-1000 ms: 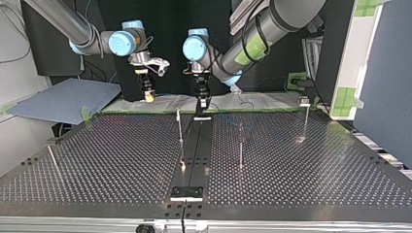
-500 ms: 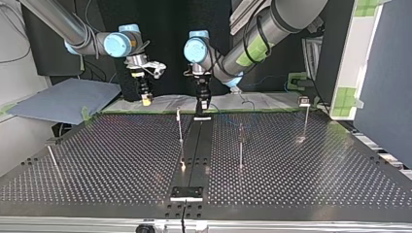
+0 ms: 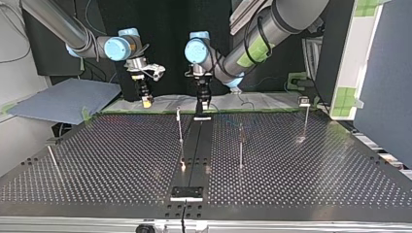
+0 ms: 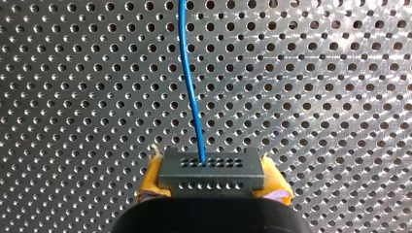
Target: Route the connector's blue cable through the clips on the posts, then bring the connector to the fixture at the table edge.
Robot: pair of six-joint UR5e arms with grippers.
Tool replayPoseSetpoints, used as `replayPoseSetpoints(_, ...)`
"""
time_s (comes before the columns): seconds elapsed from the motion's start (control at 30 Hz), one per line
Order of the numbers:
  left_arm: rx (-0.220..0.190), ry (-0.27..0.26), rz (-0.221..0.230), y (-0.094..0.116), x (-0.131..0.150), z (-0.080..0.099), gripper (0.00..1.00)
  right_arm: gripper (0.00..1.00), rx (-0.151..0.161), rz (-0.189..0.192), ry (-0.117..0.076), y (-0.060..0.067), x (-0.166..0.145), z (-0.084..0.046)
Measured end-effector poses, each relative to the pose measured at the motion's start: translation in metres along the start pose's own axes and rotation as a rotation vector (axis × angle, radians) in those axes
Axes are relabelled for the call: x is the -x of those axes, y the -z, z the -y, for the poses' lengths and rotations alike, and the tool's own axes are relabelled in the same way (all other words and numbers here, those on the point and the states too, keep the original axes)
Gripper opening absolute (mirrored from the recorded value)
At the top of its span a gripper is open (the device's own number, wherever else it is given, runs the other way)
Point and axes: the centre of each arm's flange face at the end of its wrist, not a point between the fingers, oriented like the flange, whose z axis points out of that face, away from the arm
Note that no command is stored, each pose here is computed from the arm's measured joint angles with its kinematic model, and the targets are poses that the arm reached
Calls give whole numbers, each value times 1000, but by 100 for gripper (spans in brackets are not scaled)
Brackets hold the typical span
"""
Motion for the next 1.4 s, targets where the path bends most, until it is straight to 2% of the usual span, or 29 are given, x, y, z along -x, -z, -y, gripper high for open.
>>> replayPoseSetpoints(0.33,-11,-55,18,2,1,5,7,0,16,-19,2,-16,-13,-15)
replayPoseSetpoints(0.63,-22,-63,23,1,3,8,7,0,16,-31,4,-27,-24,-23)
replayPoseSetpoints(1.1,-48,-61,30,-1,9,17,7,0,20,-36,4,-31,-28,-33)
replayPoseSetpoints(1.4,-50,-63,30,-4,11,19,7,0,30,-38,4,-32,-29,-40)
